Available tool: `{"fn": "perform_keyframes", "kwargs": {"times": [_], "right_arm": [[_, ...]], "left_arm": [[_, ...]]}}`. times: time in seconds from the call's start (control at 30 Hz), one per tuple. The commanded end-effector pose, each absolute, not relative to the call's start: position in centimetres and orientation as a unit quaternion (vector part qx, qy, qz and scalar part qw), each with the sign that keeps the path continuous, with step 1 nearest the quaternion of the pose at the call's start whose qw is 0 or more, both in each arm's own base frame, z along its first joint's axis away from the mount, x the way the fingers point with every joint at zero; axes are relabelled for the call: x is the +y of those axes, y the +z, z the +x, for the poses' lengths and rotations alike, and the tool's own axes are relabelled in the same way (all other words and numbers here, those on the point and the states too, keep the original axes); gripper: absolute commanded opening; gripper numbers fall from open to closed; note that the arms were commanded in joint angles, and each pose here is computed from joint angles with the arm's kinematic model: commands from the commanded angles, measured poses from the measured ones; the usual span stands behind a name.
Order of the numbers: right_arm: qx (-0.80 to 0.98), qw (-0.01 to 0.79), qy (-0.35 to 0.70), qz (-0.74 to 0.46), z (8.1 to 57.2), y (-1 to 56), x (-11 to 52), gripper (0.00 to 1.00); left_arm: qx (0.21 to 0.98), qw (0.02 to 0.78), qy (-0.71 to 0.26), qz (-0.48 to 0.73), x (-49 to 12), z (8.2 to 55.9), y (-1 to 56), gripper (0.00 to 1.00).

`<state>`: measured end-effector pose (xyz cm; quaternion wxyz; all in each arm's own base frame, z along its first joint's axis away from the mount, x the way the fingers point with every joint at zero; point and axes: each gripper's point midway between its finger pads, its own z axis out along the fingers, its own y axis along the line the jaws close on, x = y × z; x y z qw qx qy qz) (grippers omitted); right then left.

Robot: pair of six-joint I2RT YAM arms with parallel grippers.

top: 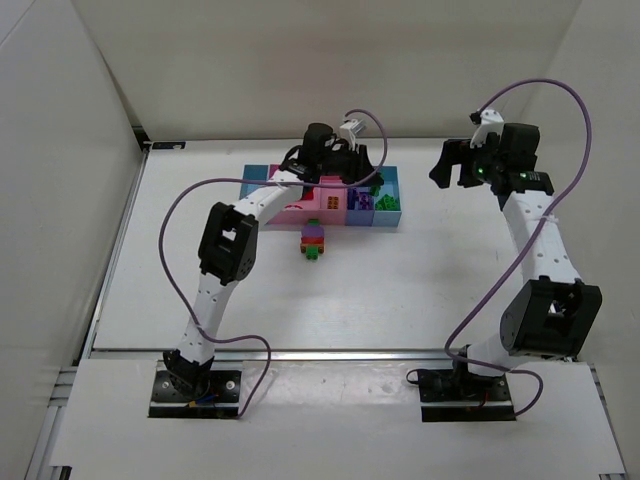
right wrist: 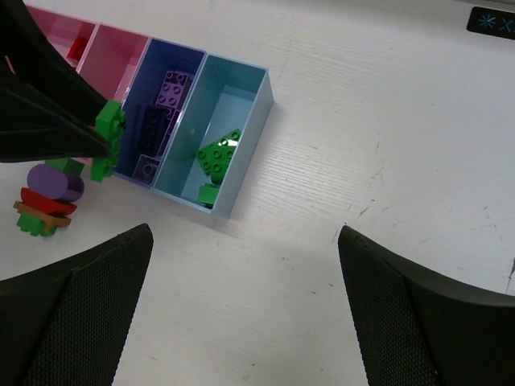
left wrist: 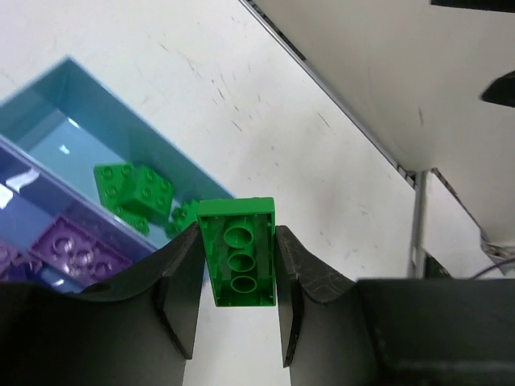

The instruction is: Sort the legos into containers by color

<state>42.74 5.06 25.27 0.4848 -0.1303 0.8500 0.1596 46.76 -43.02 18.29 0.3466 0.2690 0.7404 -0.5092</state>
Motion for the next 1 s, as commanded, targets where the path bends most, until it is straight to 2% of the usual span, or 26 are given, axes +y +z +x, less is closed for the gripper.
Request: {"fn": "perform_keyframes", "kwargs": {"times": [0.0, 0.23, 0.4, 0.6, 0.7, 0.77, 0.83, 0.87, 0.97], "right_arm": [[0.840, 0.503, 0.166, -0.116, 42.3, 26.7, 4.4, 0.99], [0.844, 0.502, 0.164, -0.098, 41.7, 26.5, 3.1, 0.99], [0.846, 0.500, 0.162, -0.088, 41.5, 26.3, 2.5, 0.99], [0.846, 0.500, 0.164, -0.088, 41.8, 26.4, 2.4, 0.99], [0.847, 0.498, 0.164, -0.087, 42.0, 26.3, 2.3, 0.98], [0.847, 0.497, 0.166, -0.088, 42.1, 26.1, 2.4, 0.98], [0.846, 0.498, 0.168, -0.090, 42.1, 26.1, 2.4, 0.98], [0.847, 0.496, 0.168, -0.089, 42.1, 26.0, 2.4, 0.98], [0.848, 0.494, 0.171, -0.092, 42.1, 25.7, 2.6, 0.98]], "left_arm": [[0.685, 0.432, -0.508, 0.293, -44.8, 48.7, 23.5, 0.26], [0.656, 0.484, -0.490, 0.310, -47.7, 50.3, 22.4, 0.29], [0.655, 0.489, -0.484, 0.313, -48.4, 51.1, 21.1, 0.30], [0.666, 0.491, -0.469, 0.310, -48.6, 51.8, 19.1, 0.37], [0.676, 0.497, -0.453, 0.303, -48.4, 52.5, 18.4, 0.45], [0.688, 0.496, -0.437, 0.299, -48.2, 53.1, 17.1, 0.59], [0.687, 0.502, -0.432, 0.299, -48.0, 53.5, 17.2, 0.66], [0.685, 0.507, -0.428, 0.301, -47.9, 53.7, 17.4, 0.73], [0.681, 0.517, -0.423, 0.299, -47.5, 54.2, 18.0, 0.79]]}}
